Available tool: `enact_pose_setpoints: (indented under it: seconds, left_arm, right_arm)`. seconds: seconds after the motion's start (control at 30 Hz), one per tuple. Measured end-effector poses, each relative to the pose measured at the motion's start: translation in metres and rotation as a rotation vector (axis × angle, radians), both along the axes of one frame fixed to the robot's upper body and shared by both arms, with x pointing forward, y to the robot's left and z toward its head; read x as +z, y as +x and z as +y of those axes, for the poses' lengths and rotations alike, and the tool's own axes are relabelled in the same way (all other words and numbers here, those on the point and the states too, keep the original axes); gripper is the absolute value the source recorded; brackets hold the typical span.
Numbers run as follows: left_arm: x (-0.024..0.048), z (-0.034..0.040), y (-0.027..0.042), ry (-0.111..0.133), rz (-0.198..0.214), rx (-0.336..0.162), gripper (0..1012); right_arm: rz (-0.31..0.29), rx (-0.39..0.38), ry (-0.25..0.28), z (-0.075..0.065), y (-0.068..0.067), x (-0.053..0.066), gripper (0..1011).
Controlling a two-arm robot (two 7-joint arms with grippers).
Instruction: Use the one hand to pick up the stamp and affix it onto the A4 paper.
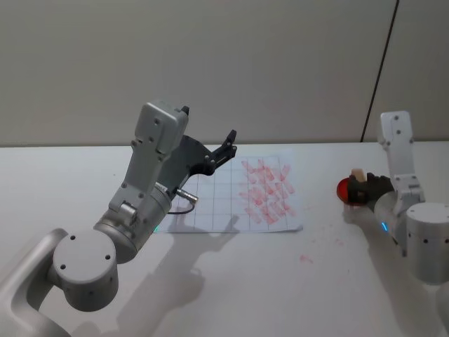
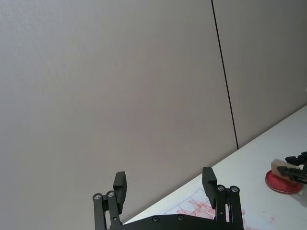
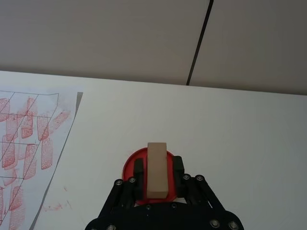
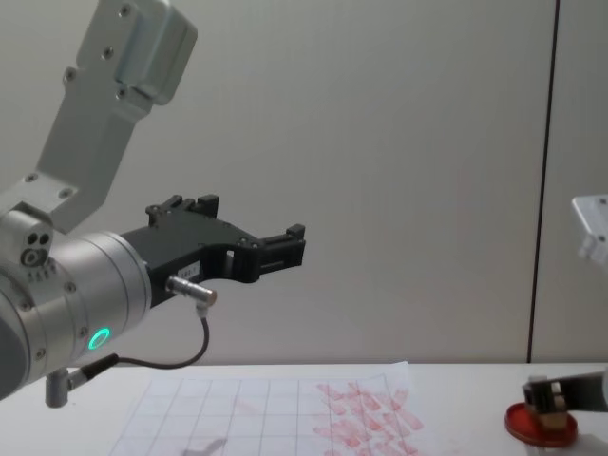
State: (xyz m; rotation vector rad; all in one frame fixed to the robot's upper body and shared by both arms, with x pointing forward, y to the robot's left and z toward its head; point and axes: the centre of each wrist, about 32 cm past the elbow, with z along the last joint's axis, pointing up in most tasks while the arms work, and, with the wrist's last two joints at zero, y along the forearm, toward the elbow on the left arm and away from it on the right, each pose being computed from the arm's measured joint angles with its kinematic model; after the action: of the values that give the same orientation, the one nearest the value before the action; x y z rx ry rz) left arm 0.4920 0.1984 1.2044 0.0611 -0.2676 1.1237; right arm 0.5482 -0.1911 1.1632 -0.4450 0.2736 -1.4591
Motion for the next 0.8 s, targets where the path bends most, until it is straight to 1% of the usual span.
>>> enact_pose_setpoints:
  seconds: [0.17, 0.2, 0.33, 0.4, 0.43, 0.5, 0.53, 0.67, 0.77, 0.8]
  left_arm:
    - [0.0000, 0.0000, 0.0000, 0.000, 0.000, 0.000, 1001]
    - [0.0000, 0.0000, 0.0000, 0.000, 0.000, 0.000, 1002]
    - [0.0000, 0.0000, 0.0000, 0.000, 0.000, 0.000, 1001]
    - [0.0000, 0.0000, 0.0000, 0.000, 0.000, 0.000, 1001]
    - [0.0000, 0.0000, 0.0000, 0.000, 0.000, 0.000, 1001]
    - [0.0000, 0.0000, 0.0000, 0.000, 0.000, 0.000, 1001]
    - [0.0000, 0.0000, 0.0000, 0.000, 0.000, 0.000, 1001]
    - [0.0000, 0.0000, 0.0000, 0.000, 0.000, 0.000, 1001]
    - [0.0000, 0.0000, 0.0000, 0.000, 0.000, 0.000, 1001]
    - [0.0000, 0.0000, 0.0000, 0.000, 0.000, 0.000, 1001]
  right_arm:
    - [0.004, 0.007, 0.007, -0.0003, 0.0021, -0.0039, 456]
    - [0.005, 0.008, 0.007, -0.0003, 0.0022, -0.0042, 516]
    - [-0.001, 0.014, 0.014, -0.0003, 0.0025, -0.0050, 619]
    - [-0.008, 0.017, 0.017, -0.0003, 0.0024, -0.0048, 702]
    - [-0.012, 0.018, 0.018, -0.0003, 0.0022, -0.0047, 702]
    - [-0.028, 0.023, 0.023, -0.0003, 0.0013, -0.0036, 769]
    - [-0.034, 0.024, 0.025, -0.0004, 0.0009, -0.0032, 823]
    - [-0.069, 0.032, 0.031, -0.0008, -0.0017, -0.0005, 899]
    - [-0.101, 0.039, 0.035, -0.0018, -0.0043, 0.0018, 1001]
    - [-0.121, 0.043, 0.036, -0.0025, -0.0059, 0.0031, 1001]
